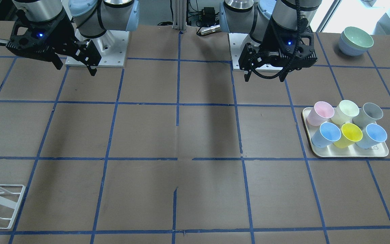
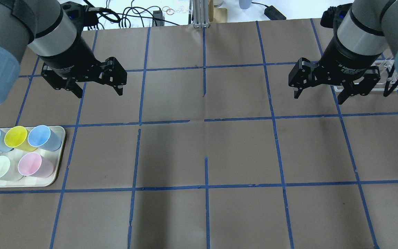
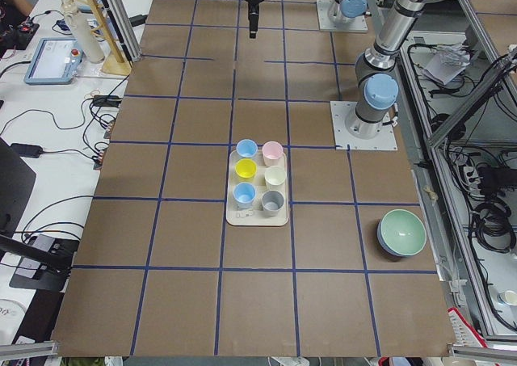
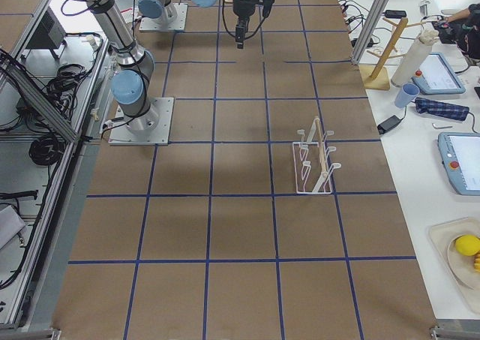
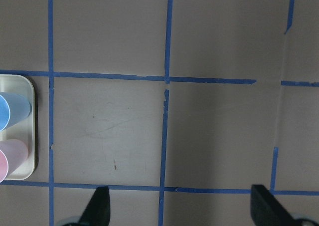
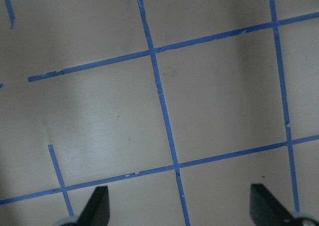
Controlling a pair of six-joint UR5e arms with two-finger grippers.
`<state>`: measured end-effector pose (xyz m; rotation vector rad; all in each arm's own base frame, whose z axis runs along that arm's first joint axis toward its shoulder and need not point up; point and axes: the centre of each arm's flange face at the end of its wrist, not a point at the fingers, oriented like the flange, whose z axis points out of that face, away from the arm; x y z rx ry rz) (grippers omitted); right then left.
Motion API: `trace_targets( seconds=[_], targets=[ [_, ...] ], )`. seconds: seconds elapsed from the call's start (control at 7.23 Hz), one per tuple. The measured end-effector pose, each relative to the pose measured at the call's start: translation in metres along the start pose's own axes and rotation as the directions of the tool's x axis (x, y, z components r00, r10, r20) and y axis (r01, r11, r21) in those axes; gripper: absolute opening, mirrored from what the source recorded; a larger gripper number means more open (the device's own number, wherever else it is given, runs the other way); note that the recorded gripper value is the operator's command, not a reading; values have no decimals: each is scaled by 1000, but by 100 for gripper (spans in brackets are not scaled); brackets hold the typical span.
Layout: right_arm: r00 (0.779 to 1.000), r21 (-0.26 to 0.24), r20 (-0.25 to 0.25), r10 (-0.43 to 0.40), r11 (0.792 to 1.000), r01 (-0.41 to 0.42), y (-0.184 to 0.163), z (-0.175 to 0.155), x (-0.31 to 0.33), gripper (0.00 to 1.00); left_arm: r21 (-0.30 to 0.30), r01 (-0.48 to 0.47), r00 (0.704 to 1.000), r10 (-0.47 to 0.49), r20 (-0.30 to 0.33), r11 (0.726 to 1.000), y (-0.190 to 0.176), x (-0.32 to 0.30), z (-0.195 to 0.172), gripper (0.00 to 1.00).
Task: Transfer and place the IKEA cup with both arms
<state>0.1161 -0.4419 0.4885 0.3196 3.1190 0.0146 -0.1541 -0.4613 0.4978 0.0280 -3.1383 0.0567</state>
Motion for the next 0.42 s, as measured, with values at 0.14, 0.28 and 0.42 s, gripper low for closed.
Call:
trace_targets(
  seconds=[0.14,0.28,0.42],
  targets=[
    [1000,1,-1,0,1000,0,0,0,0,100,1,-6,1000,6,0,1000,1,2,0,100],
    [1000,2,-1,-1,1000,1,0,0,0,100,1,-9,1000,9,-1,1000,2,3,0,100],
    [1000,4,0,-1,1000,1,0,-1,0,100,2,-10,1000,10,-1,1000,3,3,0,100]
  ],
)
